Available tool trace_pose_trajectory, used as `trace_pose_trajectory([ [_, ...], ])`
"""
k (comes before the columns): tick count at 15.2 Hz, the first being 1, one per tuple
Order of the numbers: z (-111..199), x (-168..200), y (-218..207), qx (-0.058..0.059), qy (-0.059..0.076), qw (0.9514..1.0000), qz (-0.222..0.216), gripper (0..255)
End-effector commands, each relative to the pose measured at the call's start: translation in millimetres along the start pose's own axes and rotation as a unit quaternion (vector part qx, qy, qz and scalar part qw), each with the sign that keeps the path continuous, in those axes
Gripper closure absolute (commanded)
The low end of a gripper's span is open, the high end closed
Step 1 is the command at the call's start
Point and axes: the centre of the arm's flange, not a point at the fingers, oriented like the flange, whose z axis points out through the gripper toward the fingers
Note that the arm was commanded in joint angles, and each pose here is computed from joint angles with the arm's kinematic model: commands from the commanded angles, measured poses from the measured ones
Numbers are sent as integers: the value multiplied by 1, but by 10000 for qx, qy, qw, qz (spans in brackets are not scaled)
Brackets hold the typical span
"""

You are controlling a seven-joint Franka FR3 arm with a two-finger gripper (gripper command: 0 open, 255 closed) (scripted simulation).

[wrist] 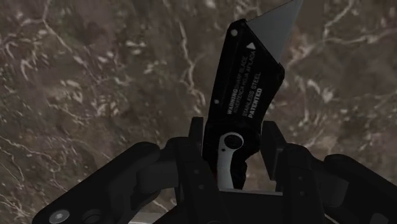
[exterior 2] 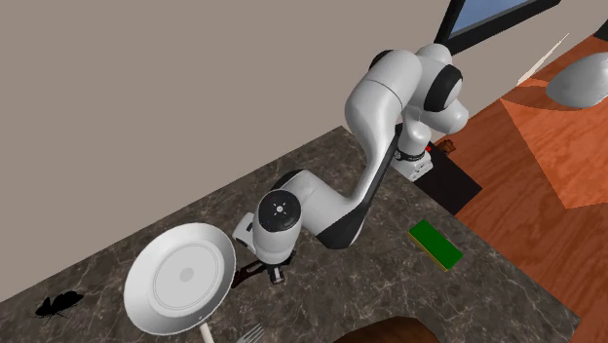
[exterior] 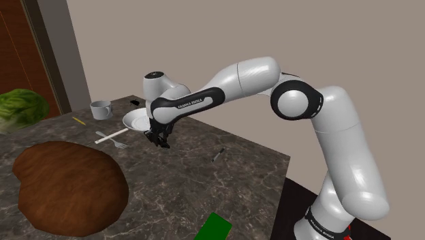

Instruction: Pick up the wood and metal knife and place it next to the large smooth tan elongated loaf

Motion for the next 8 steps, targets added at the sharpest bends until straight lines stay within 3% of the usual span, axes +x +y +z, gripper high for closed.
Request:
trace_pose_trajectory([
  [1, 1, 0, 0, -1, 0, 10000, 1, 255],
  [3, 1, 0, 0, -1, 0, 10000, 1, 255],
  [4, 1, 0, 0, -1, 0, 10000, 1, 0],
  [8, 1, 0, 0, -1, 0, 10000, 1, 0],
])
